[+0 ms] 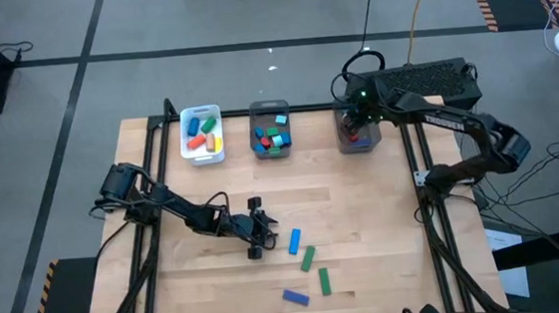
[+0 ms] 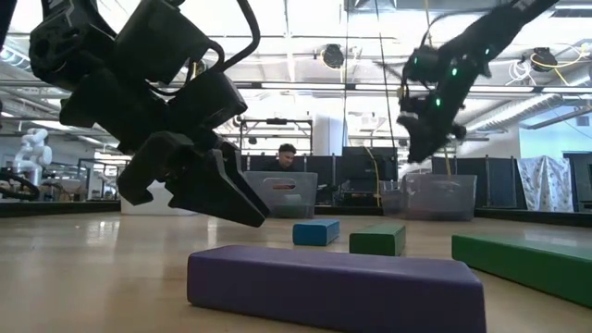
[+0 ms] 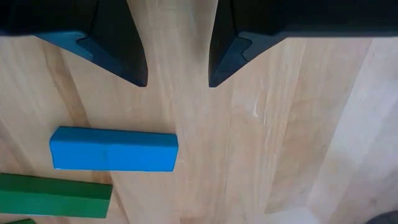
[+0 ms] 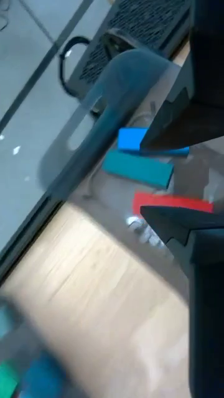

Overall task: Sort blocks by size
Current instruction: Put the light blue rectangular block into the right black bin

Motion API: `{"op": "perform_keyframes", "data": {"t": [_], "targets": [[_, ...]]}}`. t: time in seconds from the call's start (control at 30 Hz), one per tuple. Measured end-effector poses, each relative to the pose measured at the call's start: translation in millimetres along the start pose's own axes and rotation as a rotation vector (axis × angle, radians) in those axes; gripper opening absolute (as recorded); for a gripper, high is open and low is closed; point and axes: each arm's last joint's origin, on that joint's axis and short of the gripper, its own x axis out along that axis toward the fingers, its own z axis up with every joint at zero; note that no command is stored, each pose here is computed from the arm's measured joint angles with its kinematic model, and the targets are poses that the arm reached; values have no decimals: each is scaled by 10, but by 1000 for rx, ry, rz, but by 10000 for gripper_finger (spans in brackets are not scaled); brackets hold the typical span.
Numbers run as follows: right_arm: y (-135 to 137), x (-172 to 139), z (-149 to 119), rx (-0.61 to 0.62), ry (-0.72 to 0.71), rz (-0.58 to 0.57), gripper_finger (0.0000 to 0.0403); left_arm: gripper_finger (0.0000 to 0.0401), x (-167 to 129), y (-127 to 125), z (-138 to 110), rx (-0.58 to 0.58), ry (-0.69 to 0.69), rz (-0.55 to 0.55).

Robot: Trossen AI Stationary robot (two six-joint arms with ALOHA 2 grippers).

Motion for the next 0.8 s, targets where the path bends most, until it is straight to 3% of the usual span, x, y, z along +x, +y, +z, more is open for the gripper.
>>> {"op": "perform_keyframes", "data": {"t": [0.13, 0.33, 0.8], "targets": [[113, -266, 50, 31, -74, 54, 139, 173, 0, -2, 0, 0, 0, 1], [381, -592, 37, -25, -164, 266, 139, 173, 0, -1, 3, -1, -3, 1], [1145, -833, -135, -216, -222, 524, 139, 173, -1, -1, 37, -16, -36, 1]]}}
